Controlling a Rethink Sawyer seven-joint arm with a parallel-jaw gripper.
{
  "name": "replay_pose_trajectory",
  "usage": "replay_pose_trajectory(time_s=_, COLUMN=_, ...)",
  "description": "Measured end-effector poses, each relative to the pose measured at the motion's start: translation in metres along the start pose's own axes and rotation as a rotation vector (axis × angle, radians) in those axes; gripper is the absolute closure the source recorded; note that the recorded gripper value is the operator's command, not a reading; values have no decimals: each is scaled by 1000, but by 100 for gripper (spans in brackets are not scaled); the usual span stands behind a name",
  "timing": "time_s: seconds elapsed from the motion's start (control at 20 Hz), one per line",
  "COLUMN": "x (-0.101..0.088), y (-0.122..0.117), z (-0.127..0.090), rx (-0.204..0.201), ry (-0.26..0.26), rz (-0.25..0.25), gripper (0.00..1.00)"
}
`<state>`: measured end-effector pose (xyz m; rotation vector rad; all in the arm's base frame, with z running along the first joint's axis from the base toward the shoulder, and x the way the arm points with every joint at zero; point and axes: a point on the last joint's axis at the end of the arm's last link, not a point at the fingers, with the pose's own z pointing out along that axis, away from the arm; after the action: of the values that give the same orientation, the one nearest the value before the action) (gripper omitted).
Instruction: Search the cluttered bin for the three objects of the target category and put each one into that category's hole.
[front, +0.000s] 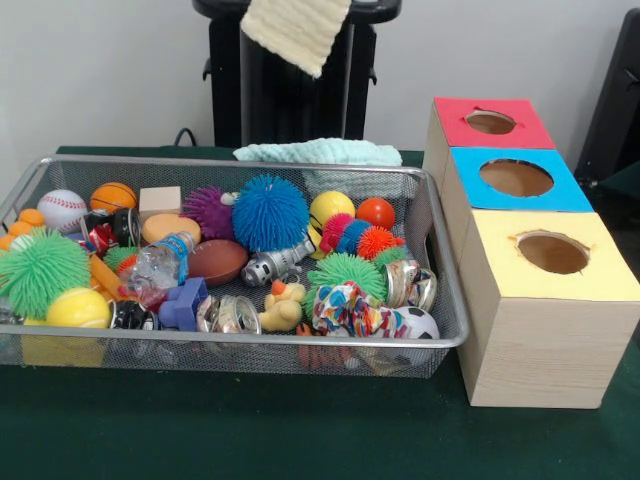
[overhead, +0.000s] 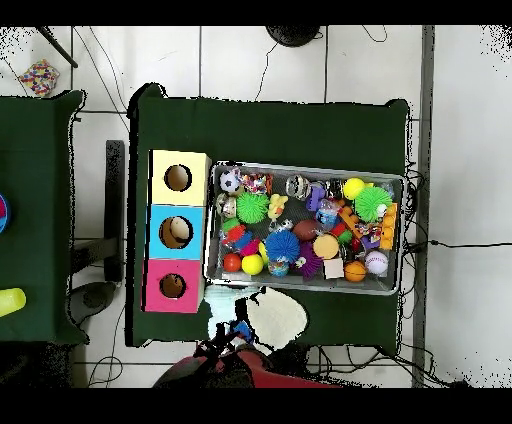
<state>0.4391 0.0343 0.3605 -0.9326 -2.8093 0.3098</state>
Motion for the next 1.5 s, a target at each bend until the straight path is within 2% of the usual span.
replay_pose_trajectory(time_s=0.05, x=6, y=3, z=10, rx=-5, ry=13, rz=-6, gripper=100)
replay_pose_trajectory(time_s=0.2, x=10, y=8, z=23, rx=-14, ry=25, rz=-11, gripper=100)
replay_pose_trajectory(time_s=0.4, x=6, y=13, z=32, rx=-18, ry=33, rz=-17, gripper=100)
replay_pose_trajectory(time_s=0.6, x=-5, y=27, z=38, rx=-10, ry=47, rz=-42, gripper=100)
replay_pose_trajectory(time_s=0.7, x=-9, y=32, z=37, rx=-10, ry=45, rz=-50, gripper=100)
replay_pose_trajectory(time_s=0.8, x=-22, y=48, z=33, rx=-18, ry=33, rz=-73, gripper=100)
replay_pose_trajectory(time_s=0.95, x=-28, y=54, z=30, rx=-23, ry=25, rz=-81, gripper=100)
replay_pose_trajectory(time_s=1.15, x=-45, y=74, z=19, rx=-41, ry=-5, rz=-106, gripper=100)
replay_pose_trajectory(time_s=1.5, x=-64, y=93, z=3, rx=-68, ry=-45, rz=-125, gripper=100)
